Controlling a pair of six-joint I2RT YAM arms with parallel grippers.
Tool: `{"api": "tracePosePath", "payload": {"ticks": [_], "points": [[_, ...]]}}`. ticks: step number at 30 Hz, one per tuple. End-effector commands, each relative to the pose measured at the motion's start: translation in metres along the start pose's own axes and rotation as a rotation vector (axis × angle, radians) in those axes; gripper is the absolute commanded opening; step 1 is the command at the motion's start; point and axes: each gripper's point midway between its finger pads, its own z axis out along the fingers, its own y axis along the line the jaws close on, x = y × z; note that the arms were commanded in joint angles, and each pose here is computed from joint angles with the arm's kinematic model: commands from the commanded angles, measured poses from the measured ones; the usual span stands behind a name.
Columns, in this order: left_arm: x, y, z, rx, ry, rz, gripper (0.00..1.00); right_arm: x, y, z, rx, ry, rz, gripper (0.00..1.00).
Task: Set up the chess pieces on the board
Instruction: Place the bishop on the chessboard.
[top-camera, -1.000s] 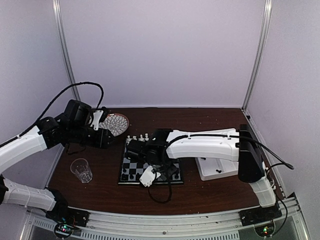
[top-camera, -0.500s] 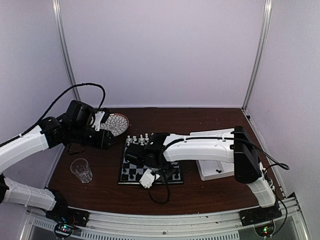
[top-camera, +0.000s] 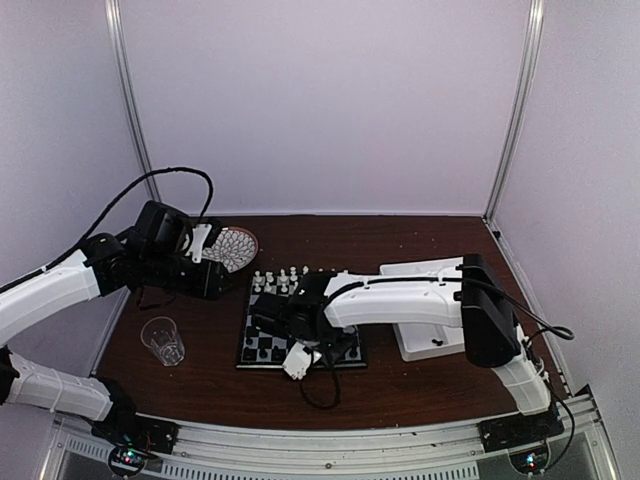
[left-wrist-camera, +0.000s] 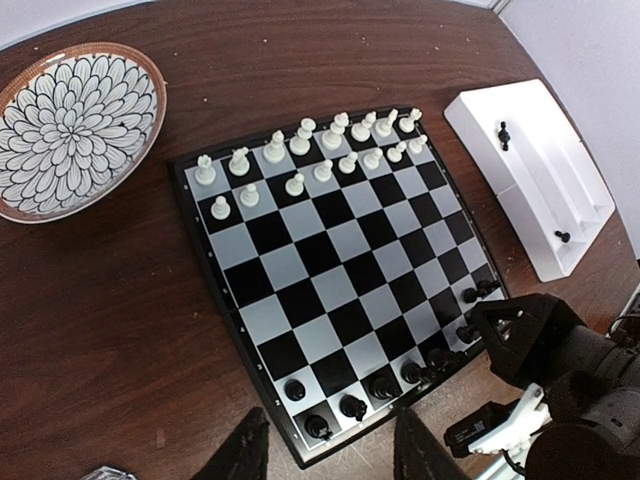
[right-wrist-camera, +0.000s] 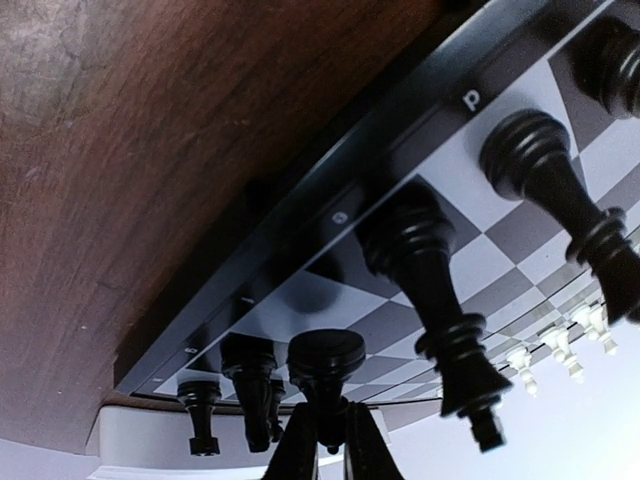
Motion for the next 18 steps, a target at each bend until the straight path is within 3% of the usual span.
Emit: {"api": "tracePosePath", "payload": {"ticks": [1, 11, 18], "points": [[-0.006, -0.003, 0.003, 0.023, -0.027, 0.004, 0.43, -0.003, 0.004, 0.010, -0.005, 0.033, -0.023, 0.08], [-0.007, -0.002, 0.003, 0.027, -0.025, 0.001, 0.43, 0.003, -0.001, 0.002, 0.020, 0.038, -0.011, 0.26], [-0.006, -0.001, 0.007, 0.026, -0.018, -0.001, 0.43, 0.007, -0.004, -0.016, 0.035, 0.007, 0.016, 0.28]]}}
